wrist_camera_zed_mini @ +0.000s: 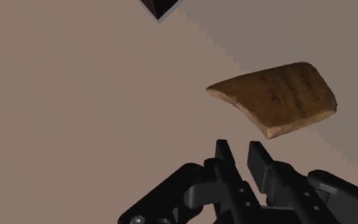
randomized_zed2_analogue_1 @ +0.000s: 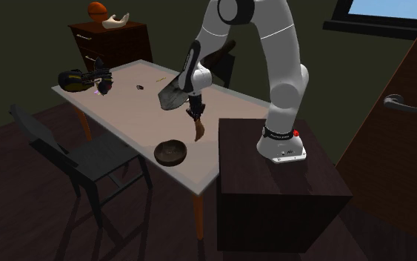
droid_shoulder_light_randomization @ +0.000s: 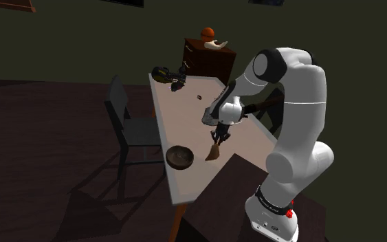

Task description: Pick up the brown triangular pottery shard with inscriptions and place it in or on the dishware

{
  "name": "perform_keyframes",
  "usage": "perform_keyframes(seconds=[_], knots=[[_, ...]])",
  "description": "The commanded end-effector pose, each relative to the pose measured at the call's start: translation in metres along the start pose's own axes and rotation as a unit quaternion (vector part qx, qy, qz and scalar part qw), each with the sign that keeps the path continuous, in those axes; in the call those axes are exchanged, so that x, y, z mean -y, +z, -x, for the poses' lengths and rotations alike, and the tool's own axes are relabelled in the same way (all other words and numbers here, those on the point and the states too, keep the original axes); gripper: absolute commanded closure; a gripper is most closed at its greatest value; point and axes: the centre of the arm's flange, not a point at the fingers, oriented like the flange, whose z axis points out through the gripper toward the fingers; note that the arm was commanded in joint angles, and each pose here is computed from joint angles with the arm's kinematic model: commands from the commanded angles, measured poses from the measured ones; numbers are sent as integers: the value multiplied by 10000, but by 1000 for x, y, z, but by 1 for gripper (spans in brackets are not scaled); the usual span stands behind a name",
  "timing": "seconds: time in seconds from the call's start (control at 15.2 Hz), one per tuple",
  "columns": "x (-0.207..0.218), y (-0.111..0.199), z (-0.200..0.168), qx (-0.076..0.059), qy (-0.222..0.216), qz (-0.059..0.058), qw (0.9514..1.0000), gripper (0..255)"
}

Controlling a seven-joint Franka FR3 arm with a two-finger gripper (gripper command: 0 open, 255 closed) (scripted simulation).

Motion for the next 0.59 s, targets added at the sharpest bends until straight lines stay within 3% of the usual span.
perform_keyframes(seconds=[0.0,0.26,0.33,0.53], knots=[[0,-12,2,4,0,0,10000,255],[0,-23,3,2,0,0,10000,255],[0,-23,3,2,0,0,10000,0],[45,-18,34,63,-83,720,9974,0]])
